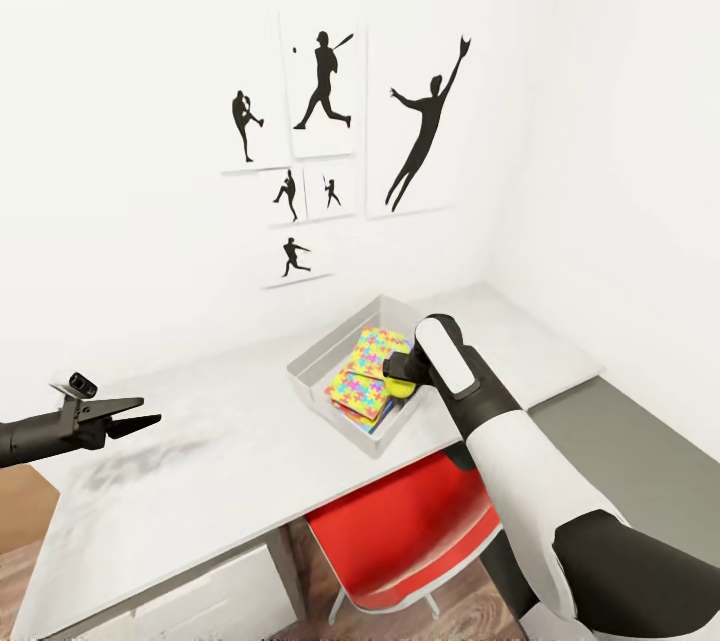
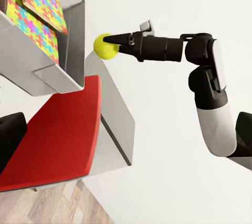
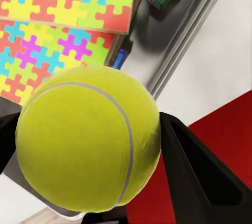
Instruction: Put all the toys in the child's room - the three board games (two on the bed and one on the table), the two jigsaw puzzles on the table, and the tennis ball on the table - inside the toy box on the table in the child's room.
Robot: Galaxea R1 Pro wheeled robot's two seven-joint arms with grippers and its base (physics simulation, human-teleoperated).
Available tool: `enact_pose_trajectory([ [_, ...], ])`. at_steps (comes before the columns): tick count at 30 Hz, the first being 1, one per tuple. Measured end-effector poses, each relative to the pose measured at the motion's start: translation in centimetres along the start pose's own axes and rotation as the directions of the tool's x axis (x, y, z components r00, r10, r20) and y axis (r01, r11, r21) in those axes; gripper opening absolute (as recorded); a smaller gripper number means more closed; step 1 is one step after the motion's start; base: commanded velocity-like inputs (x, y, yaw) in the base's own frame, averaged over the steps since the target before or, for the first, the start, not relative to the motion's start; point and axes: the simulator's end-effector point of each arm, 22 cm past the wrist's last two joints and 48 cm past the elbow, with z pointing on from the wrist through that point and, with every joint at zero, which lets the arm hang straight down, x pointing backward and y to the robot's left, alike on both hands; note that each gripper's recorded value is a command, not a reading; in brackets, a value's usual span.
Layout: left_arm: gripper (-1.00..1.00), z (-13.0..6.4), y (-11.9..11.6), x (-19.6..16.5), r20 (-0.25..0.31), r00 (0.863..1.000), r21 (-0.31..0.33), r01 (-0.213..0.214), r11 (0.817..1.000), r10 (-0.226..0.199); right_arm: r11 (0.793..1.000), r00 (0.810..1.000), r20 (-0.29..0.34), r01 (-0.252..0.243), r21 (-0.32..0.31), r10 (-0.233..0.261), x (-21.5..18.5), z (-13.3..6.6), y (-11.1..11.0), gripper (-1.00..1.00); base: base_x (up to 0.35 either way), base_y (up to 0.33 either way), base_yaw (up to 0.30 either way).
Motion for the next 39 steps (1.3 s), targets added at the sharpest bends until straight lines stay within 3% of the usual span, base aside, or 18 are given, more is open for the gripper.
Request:
enact_pose_trajectory([
  [39,1.00,0.4,3.0,0.6,-0.007,0.998,-0.020,0.056,0.998,-0.056,1.000,0.998,-0.063,-0.005,0.009,0.006,1.8,3.7,-0.5,-1.00,-0.015,0.044,0.000],
])
